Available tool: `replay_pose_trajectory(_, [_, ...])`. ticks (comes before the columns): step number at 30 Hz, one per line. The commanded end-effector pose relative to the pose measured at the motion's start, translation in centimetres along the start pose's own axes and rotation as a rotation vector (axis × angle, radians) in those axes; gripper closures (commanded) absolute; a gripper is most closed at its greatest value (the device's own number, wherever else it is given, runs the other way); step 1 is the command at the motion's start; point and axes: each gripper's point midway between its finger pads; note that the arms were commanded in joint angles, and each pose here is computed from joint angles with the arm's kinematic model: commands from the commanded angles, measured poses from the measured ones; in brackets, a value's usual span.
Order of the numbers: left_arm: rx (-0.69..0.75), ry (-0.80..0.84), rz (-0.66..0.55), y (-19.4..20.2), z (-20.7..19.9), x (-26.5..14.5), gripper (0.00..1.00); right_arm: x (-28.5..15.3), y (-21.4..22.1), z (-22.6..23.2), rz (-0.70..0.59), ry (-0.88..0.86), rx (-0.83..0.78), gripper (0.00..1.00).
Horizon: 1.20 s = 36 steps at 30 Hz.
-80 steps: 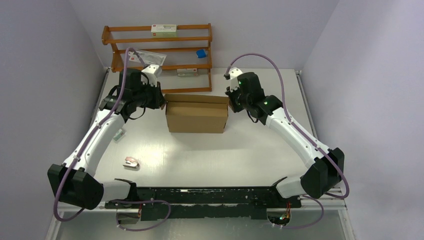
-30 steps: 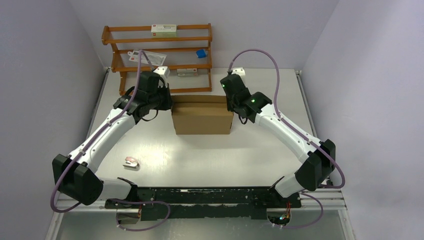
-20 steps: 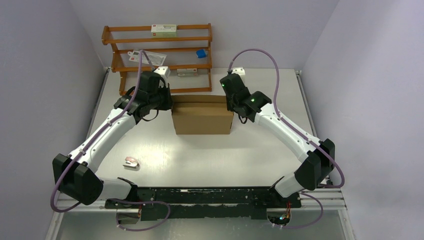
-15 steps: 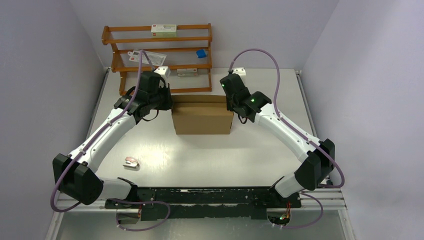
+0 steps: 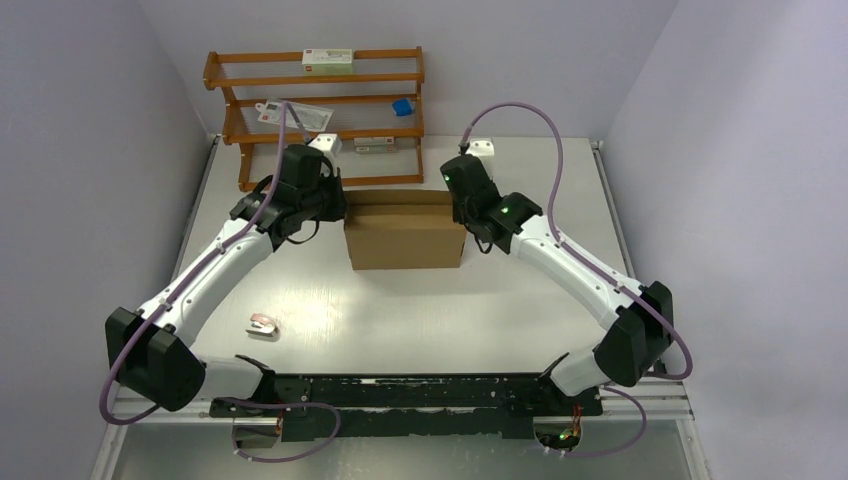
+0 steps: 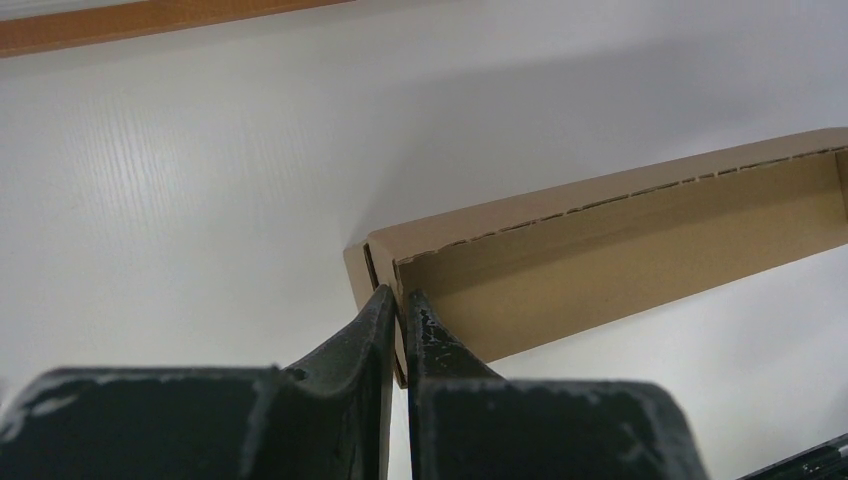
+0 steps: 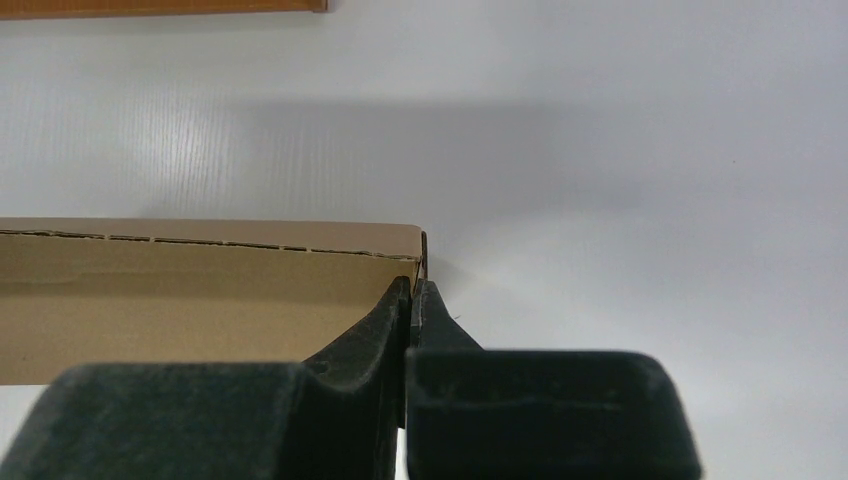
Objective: Fold the paper box
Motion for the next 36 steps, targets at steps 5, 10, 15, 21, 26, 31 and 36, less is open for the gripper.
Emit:
replay_pose_trajectory(5, [-0.065, 0.186, 0.023, 2.5, -5.0, 0.1, 0.91, 0.0, 5.2, 4.3, 0.105, -0.155, -0.002, 1.0])
replay_pose_trajectory(10, [-0.052, 0.185, 0.027, 2.6, -5.4, 0.1, 0.9, 0.1, 6.0, 4.6, 0.103, -0.149, -0.015, 1.0])
replay_pose_trajectory(15, [0.001, 0.154, 0.042, 3.0, -5.0, 0.2, 0.9, 0.4, 6.4, 4.3, 0.1, -0.142, -0.023, 1.0])
replay_pose_trajectory(21, [0.094, 0.011, 0.119, 3.8, -2.5, 0.6, 0.9, 0.5, 6.4, 4.0, 0.088, -0.133, -0.038, 1.0])
replay_pose_trajectory(26, [0.121, -0.07, 0.085, 2.3, -1.2, -0.2, 0.9, 0.5, 6.4, 4.0, 0.087, -0.132, -0.044, 1.0])
replay_pose_trajectory(31, [0.054, 0.056, -0.008, 0.5, -3.6, -1.3, 0.92, 0.8, 6.7, 4.2, 0.097, -0.135, -0.044, 1.0])
replay_pose_trajectory(36, [-0.04, 0.215, -0.11, -1.6, -6.7, -2.2, 0.95, 0.8, 7.0, 4.1, 0.102, -0.135, -0.043, 1.0])
Point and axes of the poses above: each gripper's point midway between its finger pads, its own x axis out along the fingers, its own z axis along the line the jaws close on, y = z × x, and after that the axes turned 9 degrees about x, right-handed
